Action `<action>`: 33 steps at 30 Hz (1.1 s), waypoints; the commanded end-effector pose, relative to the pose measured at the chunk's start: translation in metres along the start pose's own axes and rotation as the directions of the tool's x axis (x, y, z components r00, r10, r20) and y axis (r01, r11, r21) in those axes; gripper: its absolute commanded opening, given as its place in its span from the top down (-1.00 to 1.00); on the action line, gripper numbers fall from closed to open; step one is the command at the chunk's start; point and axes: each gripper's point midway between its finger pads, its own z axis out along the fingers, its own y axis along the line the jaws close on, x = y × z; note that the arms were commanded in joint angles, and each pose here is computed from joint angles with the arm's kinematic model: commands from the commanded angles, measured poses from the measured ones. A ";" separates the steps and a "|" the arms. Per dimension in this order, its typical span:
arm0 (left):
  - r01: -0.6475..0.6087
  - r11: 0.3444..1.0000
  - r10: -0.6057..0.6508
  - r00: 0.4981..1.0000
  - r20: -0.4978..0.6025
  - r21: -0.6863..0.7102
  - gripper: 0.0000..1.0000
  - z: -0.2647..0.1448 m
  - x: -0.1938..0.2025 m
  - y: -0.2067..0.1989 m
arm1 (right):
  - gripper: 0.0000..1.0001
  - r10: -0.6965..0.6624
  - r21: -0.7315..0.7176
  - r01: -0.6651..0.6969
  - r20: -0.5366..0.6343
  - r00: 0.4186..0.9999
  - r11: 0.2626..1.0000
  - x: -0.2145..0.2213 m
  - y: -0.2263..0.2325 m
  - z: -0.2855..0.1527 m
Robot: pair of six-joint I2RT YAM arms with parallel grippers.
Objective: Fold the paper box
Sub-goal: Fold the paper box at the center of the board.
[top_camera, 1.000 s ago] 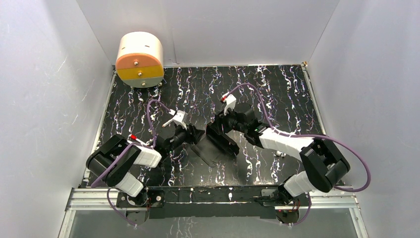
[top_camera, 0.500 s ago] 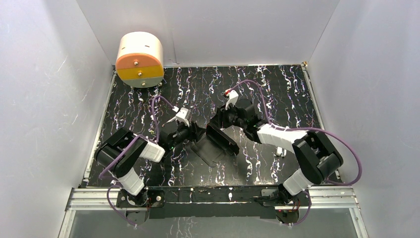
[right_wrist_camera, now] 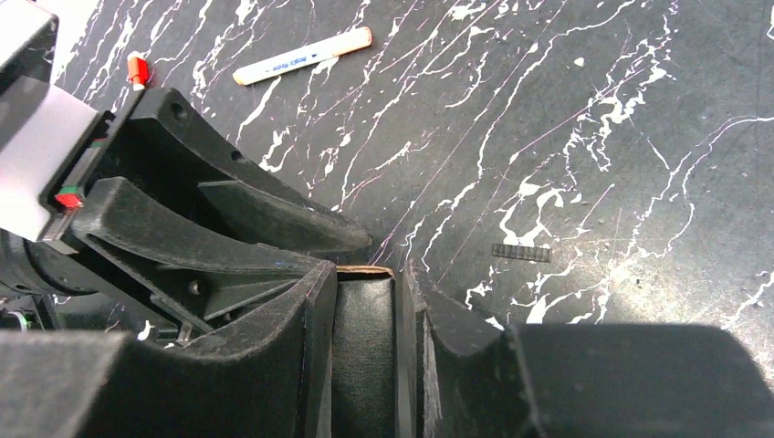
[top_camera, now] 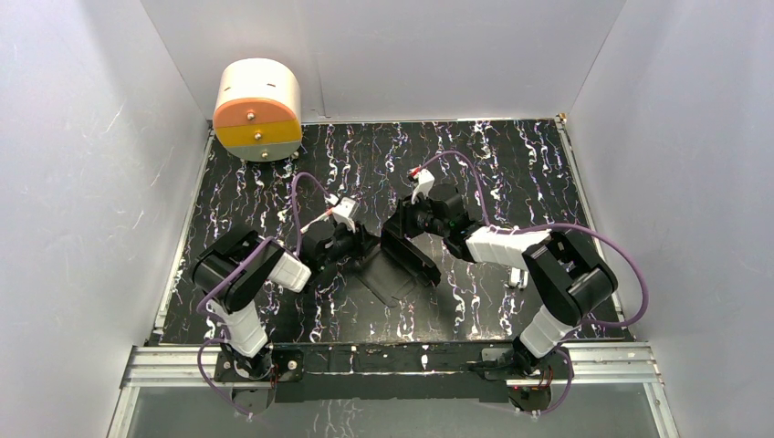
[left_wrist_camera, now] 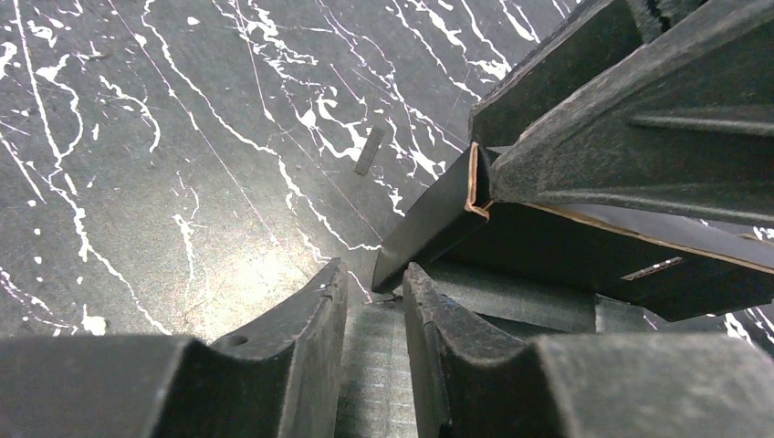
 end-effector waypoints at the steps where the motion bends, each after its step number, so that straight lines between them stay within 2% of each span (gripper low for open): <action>1: -0.027 0.999 0.026 0.999 0.031 0.043 0.48 0.009 -0.012 -0.005 | 0.21 -0.008 -0.055 0.012 0.062 0.998 0.998 -0.018 0.011 0.003; 10: -0.009 0.998 0.007 1.000 0.029 0.070 0.60 0.018 -0.011 -0.008 | 0.36 0.006 -0.015 -0.007 -0.017 1.000 1.000 0.026 -0.003 -0.001; 17: 0.043 0.995 -0.047 0.998 0.044 0.092 0.65 0.021 -0.012 -0.018 | 0.37 -0.103 0.094 0.111 -0.094 0.990 0.989 0.075 -0.019 0.001; 24: 0.098 0.990 -0.103 0.994 0.046 0.103 0.72 0.023 -0.011 -0.034 | 0.37 -0.178 0.257 0.203 -0.117 0.977 0.945 0.108 -0.053 -0.005; 30: 0.116 0.988 -0.122 0.991 0.054 0.105 0.76 0.022 -0.014 -0.041 | 0.38 -0.222 0.323 0.247 -0.112 0.969 0.914 0.116 -0.071 -0.015; 33: 0.109 0.990 -0.114 0.992 0.056 0.095 0.77 0.021 -0.013 -0.039 | 0.38 -0.246 0.285 0.261 -0.088 0.965 0.922 0.112 -0.064 -0.015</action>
